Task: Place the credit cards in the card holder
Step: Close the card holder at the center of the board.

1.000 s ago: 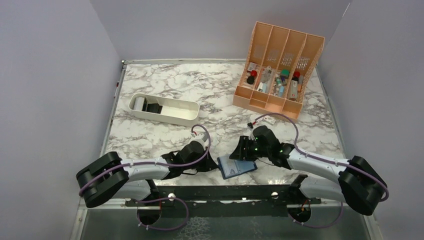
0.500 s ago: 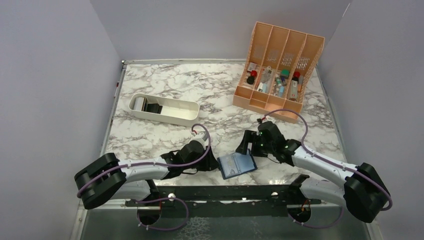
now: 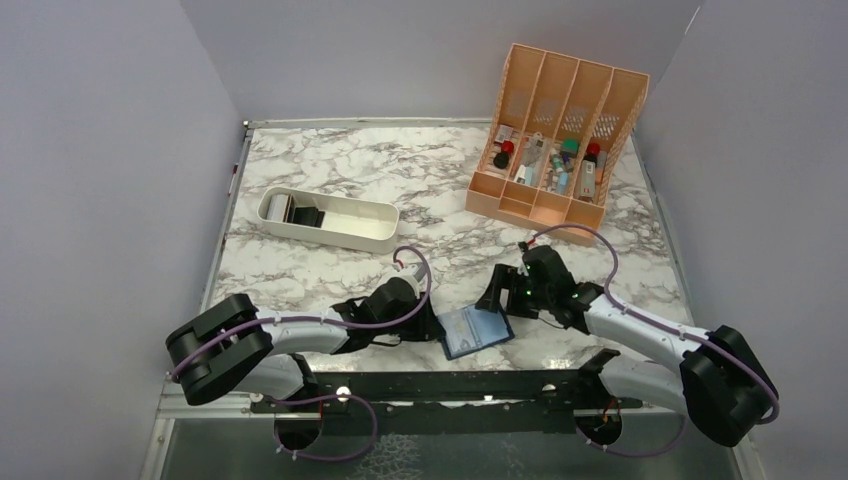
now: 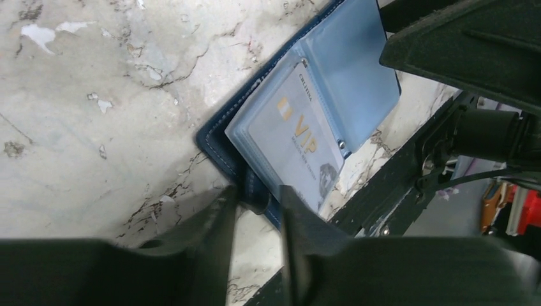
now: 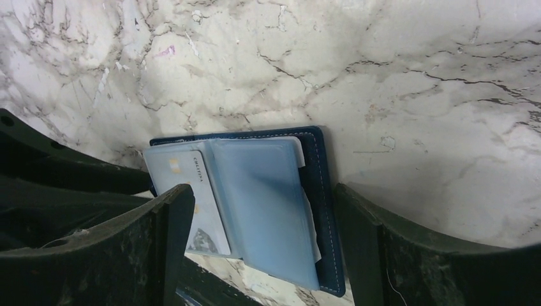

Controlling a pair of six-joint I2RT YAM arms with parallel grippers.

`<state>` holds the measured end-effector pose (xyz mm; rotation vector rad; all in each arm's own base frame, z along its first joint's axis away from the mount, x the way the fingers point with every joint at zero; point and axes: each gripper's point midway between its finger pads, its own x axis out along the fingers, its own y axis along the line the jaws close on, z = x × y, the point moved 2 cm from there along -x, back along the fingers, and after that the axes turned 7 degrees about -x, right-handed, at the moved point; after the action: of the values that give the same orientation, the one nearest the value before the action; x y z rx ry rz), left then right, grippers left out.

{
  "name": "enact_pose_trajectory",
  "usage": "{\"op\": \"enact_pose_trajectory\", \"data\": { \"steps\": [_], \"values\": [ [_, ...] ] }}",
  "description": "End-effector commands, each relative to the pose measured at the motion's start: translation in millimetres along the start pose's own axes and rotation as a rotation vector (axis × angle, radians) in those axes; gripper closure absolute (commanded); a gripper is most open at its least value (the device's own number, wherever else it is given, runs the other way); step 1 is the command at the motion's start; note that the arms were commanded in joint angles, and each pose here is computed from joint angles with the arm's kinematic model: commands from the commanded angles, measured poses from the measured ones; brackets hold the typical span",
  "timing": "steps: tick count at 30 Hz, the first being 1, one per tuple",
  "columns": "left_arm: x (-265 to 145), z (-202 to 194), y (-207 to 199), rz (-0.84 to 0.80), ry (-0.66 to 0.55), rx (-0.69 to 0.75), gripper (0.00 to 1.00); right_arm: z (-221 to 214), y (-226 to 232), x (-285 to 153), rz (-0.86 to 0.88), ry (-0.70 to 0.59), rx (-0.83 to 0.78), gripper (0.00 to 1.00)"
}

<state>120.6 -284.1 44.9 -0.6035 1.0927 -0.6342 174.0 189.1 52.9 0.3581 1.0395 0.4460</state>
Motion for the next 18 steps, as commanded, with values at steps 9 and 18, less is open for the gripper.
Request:
{"op": "enact_pose_trajectory", "data": {
  "steps": [9,18],
  "values": [
    [-4,6,-17,-0.062,-0.017,0.030,1.00,-2,54,-24,0.350,0.000,0.019,0.32],
    [-18,21,-49,-0.169,-0.066,0.066,1.00,-6,56,-27,0.379,0.007,0.017,0.51]
  ]
}}
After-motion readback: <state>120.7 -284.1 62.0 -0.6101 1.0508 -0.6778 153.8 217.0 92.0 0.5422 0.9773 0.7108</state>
